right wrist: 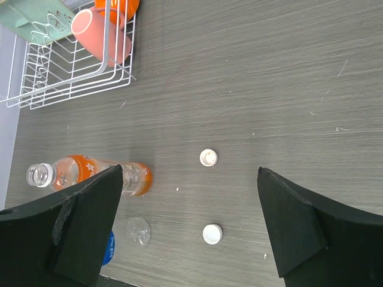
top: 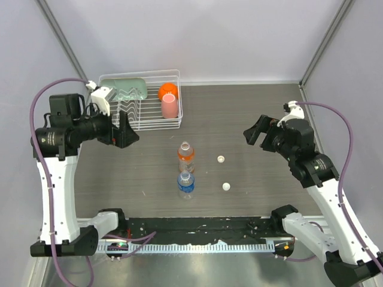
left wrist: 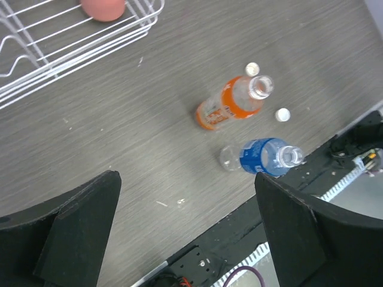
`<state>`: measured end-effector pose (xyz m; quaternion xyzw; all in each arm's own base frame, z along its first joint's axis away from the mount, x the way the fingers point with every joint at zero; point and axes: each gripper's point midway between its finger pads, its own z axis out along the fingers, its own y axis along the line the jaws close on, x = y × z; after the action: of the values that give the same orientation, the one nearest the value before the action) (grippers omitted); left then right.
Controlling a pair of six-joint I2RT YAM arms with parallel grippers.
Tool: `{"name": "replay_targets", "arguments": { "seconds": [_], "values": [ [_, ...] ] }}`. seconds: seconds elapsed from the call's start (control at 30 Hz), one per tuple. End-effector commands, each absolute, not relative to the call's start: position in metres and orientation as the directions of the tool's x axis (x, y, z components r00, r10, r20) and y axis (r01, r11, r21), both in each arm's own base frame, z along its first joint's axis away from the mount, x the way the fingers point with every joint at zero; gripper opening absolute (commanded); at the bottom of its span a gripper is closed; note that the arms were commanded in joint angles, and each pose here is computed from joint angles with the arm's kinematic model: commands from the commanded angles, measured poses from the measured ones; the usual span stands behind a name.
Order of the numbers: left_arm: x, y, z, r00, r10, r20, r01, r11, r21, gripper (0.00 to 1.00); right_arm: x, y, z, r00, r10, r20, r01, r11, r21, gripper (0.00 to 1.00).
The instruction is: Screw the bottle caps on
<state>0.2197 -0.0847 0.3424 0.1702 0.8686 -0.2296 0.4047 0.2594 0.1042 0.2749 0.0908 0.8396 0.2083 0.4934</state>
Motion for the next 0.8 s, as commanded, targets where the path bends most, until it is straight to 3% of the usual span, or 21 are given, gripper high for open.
{"name": "replay_targets", "arguments": {
  "seconds": [0.0, 0.2, 0.33, 0.47, 0.77],
  "values": [
    [0.212, -0.111, 0.386, -0.515, 0.108, -0.851, 0.615, 0.737, -0.279, 1.0, 0.25, 0.088, 0.313, -0.395, 0.356, -0.847, -0.057, 0.91, 0.41, 1.0],
    [0.216, -0.179, 0.414, -0.4, 0.241, -0.884, 0.763, 0.623, -0.175, 1.0, 0.248, 0.056, 0.335, -0.307, 0.361, -0.881, 0.067, 0.931, 0.358, 0.99],
    [0.231, -0.21, 0.377, -0.379, 0.425, -0.822, 0.794, 0.606, -0.052, 0.99, 0.241, 0.04, 0.365, -0.228, 0.391, -0.892, 0.118, 0.92, 0.373, 0.96],
    [0.216, -0.265, 0.338, -0.308, 0.588, -0.748, 0.878, 0.478, 0.015, 0.98, 0.228, 0.027, 0.388, -0.15, 0.43, -0.89, 0.149, 0.9, 0.409, 0.92],
    [0.197, -0.354, 0.251, -0.214, 0.722, -0.657, 0.954, 0.298, 0.017, 0.94, 0.195, -0.006, 0.409, -0.014, 0.471, -0.882, 0.23, 0.86, 0.455, 0.76]
  ]
}}
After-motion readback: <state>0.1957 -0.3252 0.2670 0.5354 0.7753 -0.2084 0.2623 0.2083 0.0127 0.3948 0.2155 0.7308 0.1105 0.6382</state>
